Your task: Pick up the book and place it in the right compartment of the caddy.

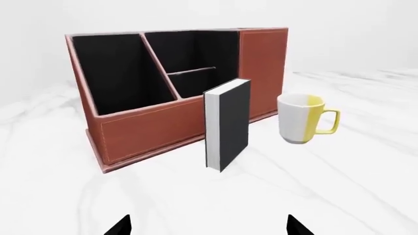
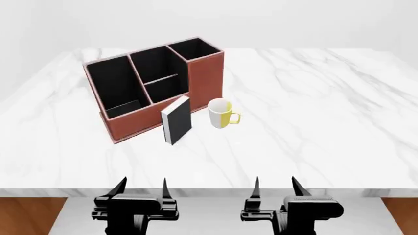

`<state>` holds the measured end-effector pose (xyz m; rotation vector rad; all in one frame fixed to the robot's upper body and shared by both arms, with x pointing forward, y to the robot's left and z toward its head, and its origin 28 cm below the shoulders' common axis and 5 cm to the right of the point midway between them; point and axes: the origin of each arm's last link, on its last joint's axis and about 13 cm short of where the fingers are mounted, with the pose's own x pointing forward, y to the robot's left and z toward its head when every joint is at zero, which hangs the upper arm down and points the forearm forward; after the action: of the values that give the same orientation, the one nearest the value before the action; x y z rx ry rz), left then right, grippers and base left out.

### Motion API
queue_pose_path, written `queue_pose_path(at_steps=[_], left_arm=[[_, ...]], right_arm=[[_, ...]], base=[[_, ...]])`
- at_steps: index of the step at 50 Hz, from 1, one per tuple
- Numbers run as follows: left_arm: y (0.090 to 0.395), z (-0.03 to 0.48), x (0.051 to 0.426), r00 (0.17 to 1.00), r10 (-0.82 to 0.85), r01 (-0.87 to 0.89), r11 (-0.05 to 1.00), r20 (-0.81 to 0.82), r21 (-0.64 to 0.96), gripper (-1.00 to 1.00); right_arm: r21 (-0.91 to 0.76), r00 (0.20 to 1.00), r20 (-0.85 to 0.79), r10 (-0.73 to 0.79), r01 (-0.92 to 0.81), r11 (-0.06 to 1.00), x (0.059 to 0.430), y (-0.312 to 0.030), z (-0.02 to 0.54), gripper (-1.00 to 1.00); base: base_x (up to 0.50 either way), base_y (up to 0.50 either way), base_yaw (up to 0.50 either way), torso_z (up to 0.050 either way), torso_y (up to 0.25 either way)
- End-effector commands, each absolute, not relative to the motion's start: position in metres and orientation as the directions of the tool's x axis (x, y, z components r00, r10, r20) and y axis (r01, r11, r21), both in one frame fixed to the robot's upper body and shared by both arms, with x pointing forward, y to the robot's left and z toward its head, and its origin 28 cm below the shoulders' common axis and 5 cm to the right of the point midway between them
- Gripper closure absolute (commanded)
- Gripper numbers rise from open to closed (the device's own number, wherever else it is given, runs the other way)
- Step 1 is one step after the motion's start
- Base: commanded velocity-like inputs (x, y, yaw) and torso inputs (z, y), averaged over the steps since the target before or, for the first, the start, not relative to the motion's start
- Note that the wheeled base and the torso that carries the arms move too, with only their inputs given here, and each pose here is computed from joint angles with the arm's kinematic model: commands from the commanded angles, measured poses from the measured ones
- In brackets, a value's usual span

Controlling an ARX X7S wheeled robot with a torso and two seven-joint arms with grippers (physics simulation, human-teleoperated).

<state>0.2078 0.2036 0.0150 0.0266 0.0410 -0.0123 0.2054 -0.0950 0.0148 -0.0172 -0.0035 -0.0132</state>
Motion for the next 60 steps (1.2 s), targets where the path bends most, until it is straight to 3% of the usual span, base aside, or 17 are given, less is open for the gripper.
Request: queue_pose_path(at_steps=[1,5,7,15,24,60], left_arm=[[0.208,0.048,0.205,0.989,0.044,-0.052,0.997,0.144,0.051,-1.00],[0.212,0.083,0.196,0.942,0.082,-0.110,0.992,0.326,0.069,-1.00],[0.215,0.112,0.184,0.869,0.108,-0.162,0.984,0.483,0.072,-1.00],[0.217,0.146,0.162,0.742,0.141,-0.230,0.972,0.656,0.052,-1.00],[0.217,0.150,0.158,0.721,0.144,-0.236,0.971,0.678,0.045,-1.00],[0.215,0.143,0.163,0.745,0.133,-0.221,0.974,0.653,0.054,-1.00]], right_arm=[[0.016,0.988,0.150,-0.042,0.040,0.999,0.203,-0.100,0.047,-1.00],[0.052,0.945,0.319,-0.069,0.056,0.997,0.195,-0.103,0.080,-1.00],[0.067,0.899,0.429,-0.088,0.066,0.996,0.188,-0.105,0.098,-1.00],[0.126,0.796,0.598,-0.093,0.022,0.992,0.172,-0.103,0.121,-1.00],[0.143,0.755,0.649,-0.097,0.005,0.990,0.166,-0.104,0.128,-1.00],[0.028,0.773,0.634,0.023,-0.053,0.998,0.163,-0.095,0.119,-1.00]], base=[[0.00,0.00,0.00,0.000,0.000],[0.00,0.00,0.00,0.000,0.000],[0.00,0.00,0.00,0.000,0.000],[0.02,0.00,0.00,0.000,0.000],[0.46,-0.10,0.00,0.000,0.000],[0.50,-0.08,0.00,0.000,0.000]])
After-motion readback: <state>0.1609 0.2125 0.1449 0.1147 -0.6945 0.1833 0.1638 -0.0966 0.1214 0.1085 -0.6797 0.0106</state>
